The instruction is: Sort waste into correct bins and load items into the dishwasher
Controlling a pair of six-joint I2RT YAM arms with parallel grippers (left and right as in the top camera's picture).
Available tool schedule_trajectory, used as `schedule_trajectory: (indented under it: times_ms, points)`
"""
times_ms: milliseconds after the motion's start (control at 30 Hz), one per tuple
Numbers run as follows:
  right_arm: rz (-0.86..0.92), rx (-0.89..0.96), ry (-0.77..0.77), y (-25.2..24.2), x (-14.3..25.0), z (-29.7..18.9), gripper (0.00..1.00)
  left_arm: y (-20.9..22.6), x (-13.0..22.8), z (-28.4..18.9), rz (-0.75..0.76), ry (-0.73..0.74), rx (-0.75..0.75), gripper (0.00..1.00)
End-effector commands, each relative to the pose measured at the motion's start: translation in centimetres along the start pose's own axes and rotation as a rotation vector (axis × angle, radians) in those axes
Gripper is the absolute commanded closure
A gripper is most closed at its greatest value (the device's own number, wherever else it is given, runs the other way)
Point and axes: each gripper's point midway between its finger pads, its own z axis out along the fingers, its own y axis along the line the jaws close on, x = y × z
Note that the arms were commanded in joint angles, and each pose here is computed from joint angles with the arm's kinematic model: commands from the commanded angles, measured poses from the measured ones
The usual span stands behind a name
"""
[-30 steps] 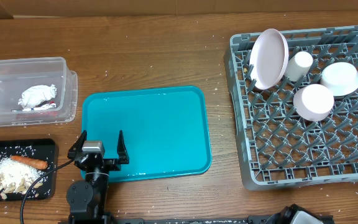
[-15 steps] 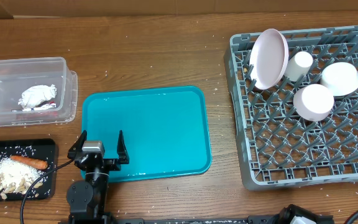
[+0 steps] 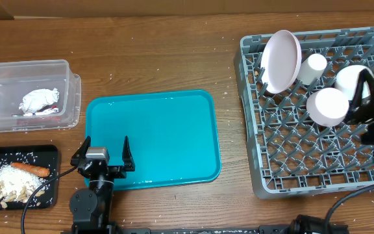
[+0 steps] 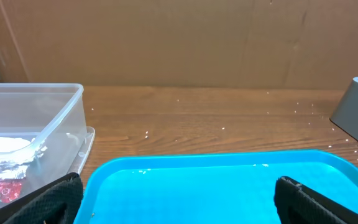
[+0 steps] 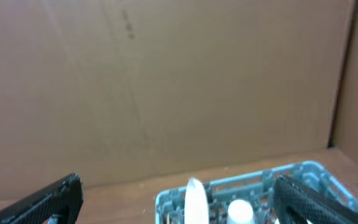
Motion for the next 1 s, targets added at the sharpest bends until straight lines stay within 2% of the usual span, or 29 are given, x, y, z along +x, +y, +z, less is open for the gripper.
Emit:
schedule_trajectory:
  times_ms: [0,400,633,733,967]
  points:
    - [-0.015,-0.036,-0.030,0.3,2.1,-0.2,0.00,0.0,0.0,0.0,0.027,-0.003,0.000,0.00]
    - [-0.048,-0.108,-0.189,0.2,9.7,-2.6,0.00,0.0,0.0,0.0,0.027,-0.003,0.000,0.00]
    - [-0.052,-0.155,-0.228,0.2,14.0,-3.6,0.00,0.0,0.0,0.0,0.027,-0.004,0.000,0.00]
    - [-0.052,-0.163,-0.215,-0.1,16.9,-2.9,0.00,0.0,0.0,0.0,0.027,-0.003,0.000,0.00]
    - [-0.037,-0.175,-0.240,-0.4,19.7,-0.5,0.00,0.0,0.0,0.0,0.027,-0.003,0.000,0.00]
